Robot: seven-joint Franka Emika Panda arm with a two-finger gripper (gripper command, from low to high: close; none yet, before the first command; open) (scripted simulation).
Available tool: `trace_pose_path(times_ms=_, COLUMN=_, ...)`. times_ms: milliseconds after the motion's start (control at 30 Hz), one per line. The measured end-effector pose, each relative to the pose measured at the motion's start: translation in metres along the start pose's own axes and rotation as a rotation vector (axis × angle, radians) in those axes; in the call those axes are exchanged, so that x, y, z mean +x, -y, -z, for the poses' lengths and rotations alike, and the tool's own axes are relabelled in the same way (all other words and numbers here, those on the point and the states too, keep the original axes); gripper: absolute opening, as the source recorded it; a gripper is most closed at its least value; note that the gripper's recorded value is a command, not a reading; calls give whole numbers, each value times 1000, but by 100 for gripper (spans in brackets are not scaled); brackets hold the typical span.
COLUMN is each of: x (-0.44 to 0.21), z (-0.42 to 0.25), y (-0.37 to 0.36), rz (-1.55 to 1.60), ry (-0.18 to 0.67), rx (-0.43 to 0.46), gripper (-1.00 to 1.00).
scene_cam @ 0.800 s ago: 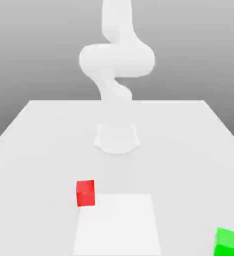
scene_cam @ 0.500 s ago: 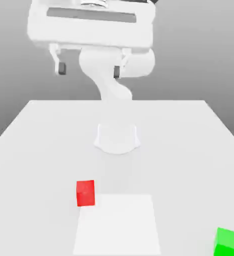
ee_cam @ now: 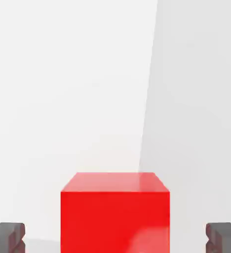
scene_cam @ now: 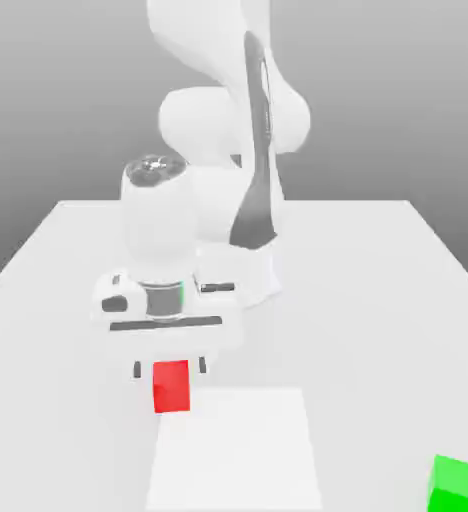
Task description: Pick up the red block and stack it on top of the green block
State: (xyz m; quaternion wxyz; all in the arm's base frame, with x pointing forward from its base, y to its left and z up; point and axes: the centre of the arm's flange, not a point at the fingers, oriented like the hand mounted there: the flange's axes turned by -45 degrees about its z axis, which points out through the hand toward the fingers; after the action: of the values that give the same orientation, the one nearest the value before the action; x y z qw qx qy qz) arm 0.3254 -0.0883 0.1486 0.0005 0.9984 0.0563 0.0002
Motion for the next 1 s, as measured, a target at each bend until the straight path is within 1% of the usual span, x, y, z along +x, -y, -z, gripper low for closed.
trace_pose_path(times_ms=233, x=0, z=-2, y=0, rz=0, ry=1, rx=1, gripper=-100)
trace_pose_path(times_ms=467, x=0, z=49, y=-1, rz=-3, ry=1, rx=2, gripper=-100)
trace_pose_path(times_ms=533, x=13, z=60, y=9, rz=14, ry=3, rx=0, gripper=-100)
trace_pose_path(times_ms=800, x=120, z=75, y=119, rz=131, ry=14, rx=-11, gripper=-100)
trace_pose_path(times_ms=1000, x=175, z=87, y=222, rz=172, ry=10, rx=-8, gripper=-100)
